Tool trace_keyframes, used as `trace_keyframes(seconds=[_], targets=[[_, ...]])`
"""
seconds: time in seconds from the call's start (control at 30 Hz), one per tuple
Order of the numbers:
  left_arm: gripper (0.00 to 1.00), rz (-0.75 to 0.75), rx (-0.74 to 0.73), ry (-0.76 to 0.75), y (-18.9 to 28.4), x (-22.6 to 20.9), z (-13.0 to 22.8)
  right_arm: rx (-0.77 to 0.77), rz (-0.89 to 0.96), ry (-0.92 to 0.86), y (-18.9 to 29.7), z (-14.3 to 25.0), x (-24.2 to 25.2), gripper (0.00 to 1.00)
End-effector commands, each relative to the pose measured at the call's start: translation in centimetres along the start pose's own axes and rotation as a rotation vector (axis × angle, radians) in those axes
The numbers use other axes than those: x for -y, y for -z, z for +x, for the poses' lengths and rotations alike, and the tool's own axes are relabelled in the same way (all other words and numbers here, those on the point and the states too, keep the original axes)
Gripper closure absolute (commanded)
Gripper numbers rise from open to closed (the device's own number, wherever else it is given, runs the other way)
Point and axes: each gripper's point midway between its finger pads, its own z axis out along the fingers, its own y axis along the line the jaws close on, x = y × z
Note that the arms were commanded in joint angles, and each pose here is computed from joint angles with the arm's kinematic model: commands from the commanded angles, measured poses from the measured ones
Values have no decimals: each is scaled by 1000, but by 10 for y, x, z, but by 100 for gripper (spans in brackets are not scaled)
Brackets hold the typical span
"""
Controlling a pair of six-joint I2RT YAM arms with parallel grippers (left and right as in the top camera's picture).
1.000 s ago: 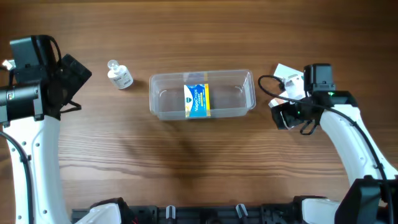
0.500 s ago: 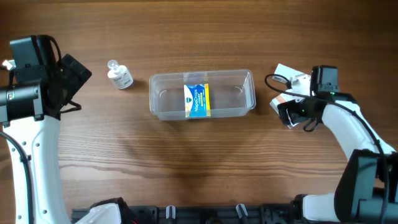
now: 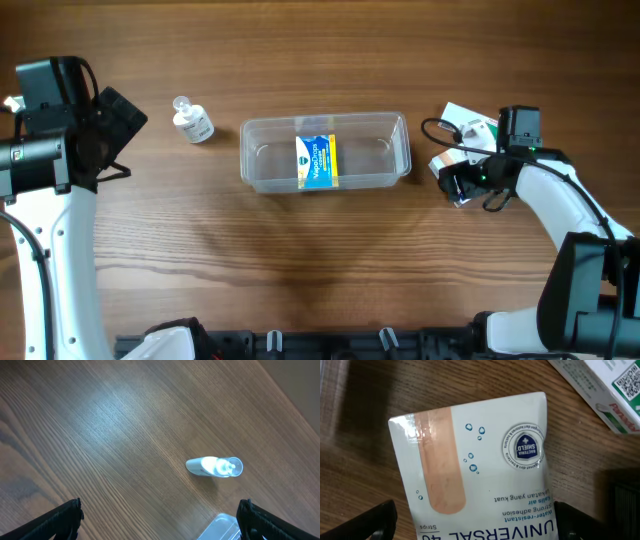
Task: Pack container
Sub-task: 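Lower the right gripper onto the white Universal bandage box and close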
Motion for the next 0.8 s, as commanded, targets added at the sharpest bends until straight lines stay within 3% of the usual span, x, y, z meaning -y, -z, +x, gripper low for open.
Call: trace_keyframes(seconds=[0.0, 0.4, 0.5, 0.77], targets=[[0, 0, 15, 6, 3, -1, -4, -27, -44, -65, -8, 11, -9, 0], [0, 0, 15, 6, 3, -1, -4, -22, -100, -94, -17, 19, -22, 1], [0, 0, 15, 6, 3, -1, -4, -23, -100, -97, -17, 19, -22, 6], [0, 0, 15, 6, 3, -1, -4, -39, -50, -191, -17, 22, -14, 8]])
